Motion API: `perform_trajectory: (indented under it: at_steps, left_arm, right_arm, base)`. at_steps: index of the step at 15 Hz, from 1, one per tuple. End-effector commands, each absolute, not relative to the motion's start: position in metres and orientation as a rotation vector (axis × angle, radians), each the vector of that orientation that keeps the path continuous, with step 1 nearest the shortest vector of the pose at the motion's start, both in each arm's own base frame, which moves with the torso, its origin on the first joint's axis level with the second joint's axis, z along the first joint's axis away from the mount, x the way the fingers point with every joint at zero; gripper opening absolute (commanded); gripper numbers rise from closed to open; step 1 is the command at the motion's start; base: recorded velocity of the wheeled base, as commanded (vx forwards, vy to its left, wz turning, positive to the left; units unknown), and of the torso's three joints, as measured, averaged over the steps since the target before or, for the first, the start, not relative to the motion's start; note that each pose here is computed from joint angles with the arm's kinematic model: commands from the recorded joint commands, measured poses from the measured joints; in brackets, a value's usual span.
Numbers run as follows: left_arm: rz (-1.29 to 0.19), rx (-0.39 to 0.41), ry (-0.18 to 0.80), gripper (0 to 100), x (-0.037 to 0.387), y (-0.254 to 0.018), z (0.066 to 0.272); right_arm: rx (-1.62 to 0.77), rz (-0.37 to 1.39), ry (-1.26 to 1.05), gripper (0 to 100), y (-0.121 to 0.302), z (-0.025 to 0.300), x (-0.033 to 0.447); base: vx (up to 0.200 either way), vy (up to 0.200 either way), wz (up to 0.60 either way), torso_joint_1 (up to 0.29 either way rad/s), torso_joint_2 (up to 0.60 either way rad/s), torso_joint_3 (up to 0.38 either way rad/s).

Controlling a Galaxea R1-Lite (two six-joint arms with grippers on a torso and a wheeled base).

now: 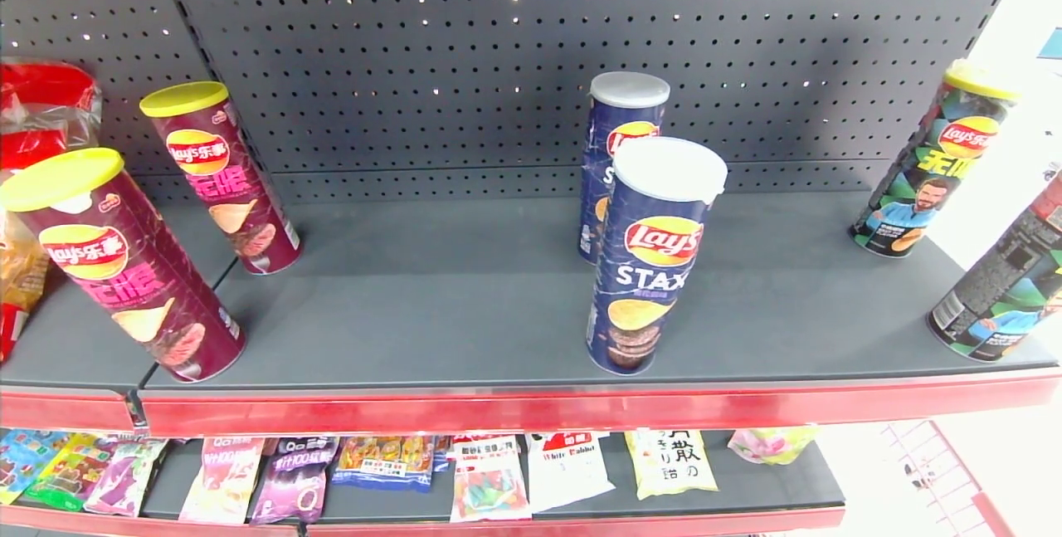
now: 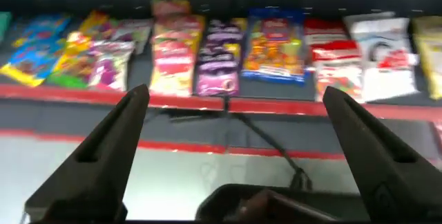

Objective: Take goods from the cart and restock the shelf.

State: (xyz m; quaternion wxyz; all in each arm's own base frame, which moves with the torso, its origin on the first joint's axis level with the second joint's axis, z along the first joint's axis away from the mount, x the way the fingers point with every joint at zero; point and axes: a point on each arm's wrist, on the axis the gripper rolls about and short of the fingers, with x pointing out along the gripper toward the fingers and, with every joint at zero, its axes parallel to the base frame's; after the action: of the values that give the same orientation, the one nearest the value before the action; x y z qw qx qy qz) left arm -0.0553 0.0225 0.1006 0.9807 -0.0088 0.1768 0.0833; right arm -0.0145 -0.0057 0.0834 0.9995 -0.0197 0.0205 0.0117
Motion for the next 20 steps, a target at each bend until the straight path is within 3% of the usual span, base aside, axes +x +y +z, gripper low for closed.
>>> perform_trajectory:
  at_steps: [1,2,4,6,7,8,10,12,16,20]
  left_arm:
    - [0.337,-0.055,0.436,100,-0.048,0.013,0.105]
    - [0.480,-0.090,0.472,100,-0.045,0.006,0.106]
    - [0.481,-0.117,0.446,100,-0.048,0.003,0.105]
    - [0.364,-0.142,0.331,100,-0.051,0.002,0.099]
    - [0.331,-0.164,0.190,100,-0.035,0.003,0.098]
    - [0.204,-0.165,0.060,100,-0.024,0.002,0.091]
    - [-0.029,-0.072,-0.040,100,-0.023,-0.001,0.080]
    - [0.054,-0.064,-0.002,100,-0.023,0.001,0.076]
    - [0.006,-0.032,0.001,100,-0.023,0.000,0.075]
    - [-0.005,-0.015,0.002,100,-0.023,0.000,0.076]
  right_arm:
    - [-0.040,0.024,0.042,100,-0.006,0.083,-0.014]
    - [-0.036,0.024,0.042,100,-0.006,0.083,-0.014]
    - [-0.036,0.024,0.042,100,-0.006,0.083,-0.014]
    - [-0.036,0.024,0.042,100,-0.006,0.083,-0.014]
    - [-0.033,0.024,0.042,100,-0.006,0.083,-0.014]
    - [-0.033,0.024,0.042,100,-0.006,0.083,-0.014]
    - [-0.034,0.025,0.042,100,-0.006,0.083,-0.014]
    - [-0.034,0.027,0.042,100,-0.006,0.083,-0.014]
    - [-0.038,0.123,0.035,100,-0.004,0.085,-0.015]
    - [-0.028,0.106,0.058,100,0.000,0.171,0.010]
  base:
    - [0.000,0.000,0.00,0.000,0.00,0.000]
    - [0.000,0.000,0.00,0.000,0.00,0.000]
    - [0.000,0.000,0.00,0.000,0.00,0.000]
    - [0.000,0.000,0.00,0.000,0.00,0.000]
    - [0.000,0.000,0.00,0.000,0.00,0.000]
    - [0.000,0.000,0.00,0.000,0.00,0.000]
    - [0.000,0.000,0.00,0.000,0.00,0.000]
    - [0.000,0.000,0.00,0.000,0.00,0.000]
    - [0.000,0.000,0.00,0.000,0.00,0.000]
    - [0.000,0.000,0.00,0.000,0.00,0.000]
